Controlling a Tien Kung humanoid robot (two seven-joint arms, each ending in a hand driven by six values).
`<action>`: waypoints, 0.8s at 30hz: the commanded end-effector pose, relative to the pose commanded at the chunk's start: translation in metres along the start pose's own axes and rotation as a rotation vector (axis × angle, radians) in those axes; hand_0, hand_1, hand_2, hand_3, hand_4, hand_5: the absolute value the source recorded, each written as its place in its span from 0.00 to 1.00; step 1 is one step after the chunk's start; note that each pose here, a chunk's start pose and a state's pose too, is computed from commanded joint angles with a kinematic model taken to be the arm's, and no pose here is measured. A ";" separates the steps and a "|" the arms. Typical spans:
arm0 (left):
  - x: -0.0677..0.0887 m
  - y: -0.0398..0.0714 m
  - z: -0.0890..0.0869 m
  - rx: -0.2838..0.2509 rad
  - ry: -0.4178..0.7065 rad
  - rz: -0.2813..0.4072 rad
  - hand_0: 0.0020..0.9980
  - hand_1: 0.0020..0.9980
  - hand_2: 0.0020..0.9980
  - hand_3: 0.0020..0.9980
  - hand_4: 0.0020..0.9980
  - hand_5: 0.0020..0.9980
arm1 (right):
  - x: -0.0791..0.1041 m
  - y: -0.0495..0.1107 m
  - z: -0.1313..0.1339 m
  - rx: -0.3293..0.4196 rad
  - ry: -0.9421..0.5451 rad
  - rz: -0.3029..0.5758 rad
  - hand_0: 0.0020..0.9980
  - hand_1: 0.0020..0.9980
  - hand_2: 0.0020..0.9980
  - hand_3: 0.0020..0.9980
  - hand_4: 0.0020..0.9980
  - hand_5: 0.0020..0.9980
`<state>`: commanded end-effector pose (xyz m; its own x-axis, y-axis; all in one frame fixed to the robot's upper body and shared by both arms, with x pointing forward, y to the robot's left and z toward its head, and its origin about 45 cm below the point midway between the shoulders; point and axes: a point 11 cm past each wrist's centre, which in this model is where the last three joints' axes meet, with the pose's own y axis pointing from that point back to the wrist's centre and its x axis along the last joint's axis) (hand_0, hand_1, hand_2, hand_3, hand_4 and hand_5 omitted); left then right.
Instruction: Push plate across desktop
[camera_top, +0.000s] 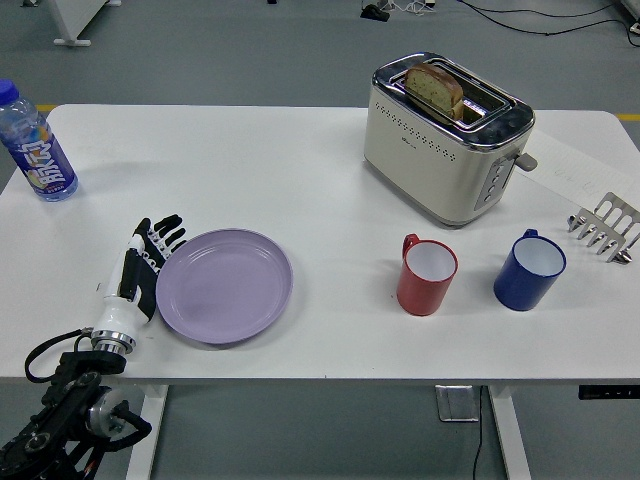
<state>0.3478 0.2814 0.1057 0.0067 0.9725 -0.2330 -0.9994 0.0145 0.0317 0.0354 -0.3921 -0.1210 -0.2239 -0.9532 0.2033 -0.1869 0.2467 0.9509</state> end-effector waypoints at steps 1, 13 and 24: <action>-0.002 0.000 0.000 0.001 0.001 -0.004 0.80 0.85 0.84 0.70 0.54 1.00 | 0.000 0.000 0.000 0.000 0.000 0.000 0.69 0.70 0.80 0.73 0.36 0.32; -0.018 0.001 -0.004 0.007 0.020 -0.040 0.80 0.85 0.83 0.70 0.54 1.00 | 0.001 0.000 -0.002 0.005 0.000 0.003 0.69 0.70 0.80 0.73 0.36 0.32; -0.037 0.004 -0.009 0.022 0.032 -0.092 0.80 0.85 0.83 0.70 0.53 1.00 | 0.001 0.000 -0.002 0.005 0.001 0.004 0.69 0.70 0.80 0.73 0.36 0.32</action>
<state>0.3435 0.2432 0.1060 0.0967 0.9588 -0.2670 -0.9936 0.1087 0.0305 0.0372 -0.3937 -0.1203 -0.2238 -0.9524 0.2070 -0.1905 0.2510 0.9491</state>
